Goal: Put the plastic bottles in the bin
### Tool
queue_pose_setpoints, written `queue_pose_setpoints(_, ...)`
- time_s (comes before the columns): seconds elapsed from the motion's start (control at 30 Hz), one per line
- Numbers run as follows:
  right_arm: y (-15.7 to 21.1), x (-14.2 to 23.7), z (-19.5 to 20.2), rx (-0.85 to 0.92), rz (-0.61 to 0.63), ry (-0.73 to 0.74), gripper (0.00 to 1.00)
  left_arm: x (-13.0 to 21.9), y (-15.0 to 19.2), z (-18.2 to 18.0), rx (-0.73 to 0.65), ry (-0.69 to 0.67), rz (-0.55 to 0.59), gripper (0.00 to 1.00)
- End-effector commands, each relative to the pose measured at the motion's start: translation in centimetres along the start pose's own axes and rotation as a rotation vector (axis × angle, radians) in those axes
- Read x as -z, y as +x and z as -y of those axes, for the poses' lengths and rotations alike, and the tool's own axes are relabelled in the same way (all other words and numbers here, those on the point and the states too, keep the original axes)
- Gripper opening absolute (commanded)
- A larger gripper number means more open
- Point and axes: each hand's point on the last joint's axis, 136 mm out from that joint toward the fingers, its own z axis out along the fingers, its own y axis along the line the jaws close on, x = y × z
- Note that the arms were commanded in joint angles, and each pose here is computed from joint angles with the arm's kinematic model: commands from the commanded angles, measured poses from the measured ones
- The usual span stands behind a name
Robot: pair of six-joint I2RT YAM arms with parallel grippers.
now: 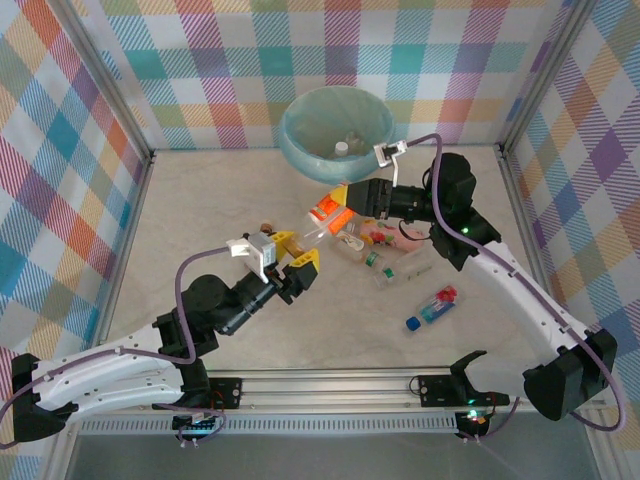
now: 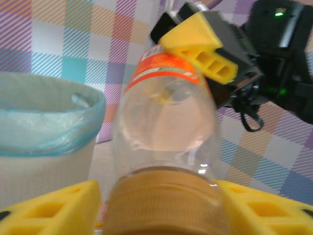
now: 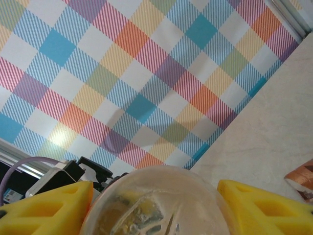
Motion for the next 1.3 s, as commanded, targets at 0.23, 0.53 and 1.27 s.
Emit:
queue_pose_setpoints(0.23, -10.0, 3.4, -3.4, 0.503, 0.319, 0.324, 0.5, 2.3, -0.7, -3.3, 0.017, -0.152, -0.033, 0.87)
queue_pose_setpoints(0.53, -19.8, 1.5, 4.9, 0.744, 0.382, 0.793, 0.5, 5.2, -0.8, -5.4, 0.061, -0.22, -0.047, 0.89)
queue_pose_setpoints(1.27, -11.7, -7.3, 24.4, 0.66, -0.212, 0.859, 0.55, 4.9, 0.7, -6.4, -0.021, -0.308, -0.193, 0.91)
